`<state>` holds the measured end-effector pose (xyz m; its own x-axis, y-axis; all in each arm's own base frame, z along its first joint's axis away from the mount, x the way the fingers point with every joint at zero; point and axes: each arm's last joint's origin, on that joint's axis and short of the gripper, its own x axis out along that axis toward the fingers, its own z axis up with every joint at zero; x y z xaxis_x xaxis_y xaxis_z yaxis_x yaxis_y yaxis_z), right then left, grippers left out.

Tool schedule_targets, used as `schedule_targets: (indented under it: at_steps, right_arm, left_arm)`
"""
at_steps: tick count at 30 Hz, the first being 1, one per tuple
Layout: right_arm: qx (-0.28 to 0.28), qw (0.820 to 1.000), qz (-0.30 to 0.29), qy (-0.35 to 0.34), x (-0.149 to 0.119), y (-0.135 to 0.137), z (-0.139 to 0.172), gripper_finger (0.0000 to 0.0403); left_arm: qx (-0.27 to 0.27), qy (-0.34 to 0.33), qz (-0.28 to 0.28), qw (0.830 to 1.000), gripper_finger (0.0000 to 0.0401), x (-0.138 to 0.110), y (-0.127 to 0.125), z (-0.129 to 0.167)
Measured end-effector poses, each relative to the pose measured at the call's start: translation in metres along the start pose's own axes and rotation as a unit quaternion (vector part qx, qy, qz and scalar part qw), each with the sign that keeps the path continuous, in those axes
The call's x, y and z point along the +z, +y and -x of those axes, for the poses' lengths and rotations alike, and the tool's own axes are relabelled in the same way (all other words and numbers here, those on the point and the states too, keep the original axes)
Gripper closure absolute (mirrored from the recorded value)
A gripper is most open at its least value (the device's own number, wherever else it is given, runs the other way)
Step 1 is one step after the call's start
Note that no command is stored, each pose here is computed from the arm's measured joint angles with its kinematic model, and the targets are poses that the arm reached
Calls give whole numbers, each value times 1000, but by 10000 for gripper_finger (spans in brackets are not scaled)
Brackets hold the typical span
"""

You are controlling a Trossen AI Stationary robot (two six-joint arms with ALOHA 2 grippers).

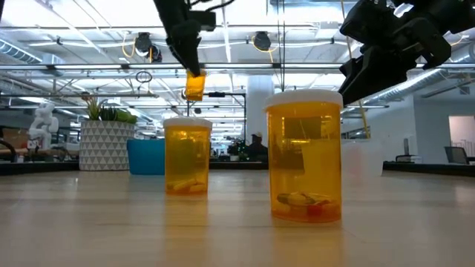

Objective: Pick and place medicine bottles into bin by pill shape (circle, oval)
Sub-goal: Put the large orange pill bottle into the blue bin

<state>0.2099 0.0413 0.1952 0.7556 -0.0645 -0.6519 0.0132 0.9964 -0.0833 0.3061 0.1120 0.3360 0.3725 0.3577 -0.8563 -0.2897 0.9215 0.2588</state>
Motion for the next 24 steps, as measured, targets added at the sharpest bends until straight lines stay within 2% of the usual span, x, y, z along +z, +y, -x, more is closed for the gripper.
schedule_targets:
  at_steps: [6, 12, 24]
  right_arm:
    - [0, 1000, -4, 0, 0, 0, 0, 300]
    - [0, 1000, -2, 0, 0, 0, 0, 300]
    - [-2, 1000, 1, 0, 0, 0, 0, 300]
  left_arm:
    - [-2, 25, 43, 999, 176, -21, 12, -41]
    - [6, 27, 67, 997, 176, -44, 12, -79]
    - [41, -5, 100, 994, 176, -68, 23, -114]
